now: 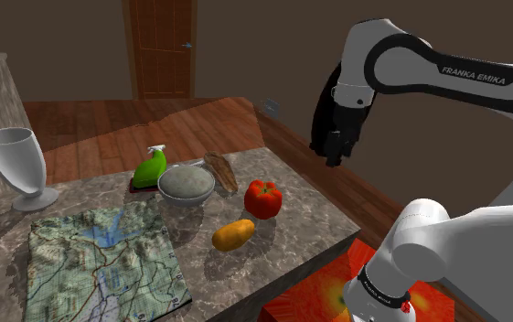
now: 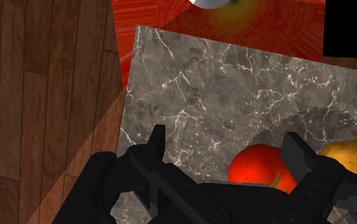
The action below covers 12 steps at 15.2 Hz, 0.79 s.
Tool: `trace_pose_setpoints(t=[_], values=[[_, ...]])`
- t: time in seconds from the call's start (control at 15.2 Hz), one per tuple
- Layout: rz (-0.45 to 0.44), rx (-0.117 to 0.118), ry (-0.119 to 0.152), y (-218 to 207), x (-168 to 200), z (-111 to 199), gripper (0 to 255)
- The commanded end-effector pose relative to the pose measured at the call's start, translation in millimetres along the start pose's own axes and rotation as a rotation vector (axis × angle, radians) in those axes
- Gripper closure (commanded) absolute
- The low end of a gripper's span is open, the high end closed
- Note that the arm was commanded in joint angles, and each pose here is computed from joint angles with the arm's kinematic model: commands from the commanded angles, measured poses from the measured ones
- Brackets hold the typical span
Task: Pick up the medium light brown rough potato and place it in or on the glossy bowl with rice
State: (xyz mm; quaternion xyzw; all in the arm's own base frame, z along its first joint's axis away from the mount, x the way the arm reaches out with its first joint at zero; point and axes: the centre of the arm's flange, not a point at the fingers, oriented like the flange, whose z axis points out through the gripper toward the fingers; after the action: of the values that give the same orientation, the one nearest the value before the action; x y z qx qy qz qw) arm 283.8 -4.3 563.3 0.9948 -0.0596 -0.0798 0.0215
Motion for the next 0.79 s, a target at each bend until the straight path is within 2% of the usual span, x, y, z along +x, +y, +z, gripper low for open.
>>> trace_pose_setpoints(t=[0.0, 0.73], values=[[0.0, 0.0, 0.0, 0.0, 0.0, 0.0, 0], [-0.458, -0.204, 0.14, -133.8, 55.6, 51.2, 0]])
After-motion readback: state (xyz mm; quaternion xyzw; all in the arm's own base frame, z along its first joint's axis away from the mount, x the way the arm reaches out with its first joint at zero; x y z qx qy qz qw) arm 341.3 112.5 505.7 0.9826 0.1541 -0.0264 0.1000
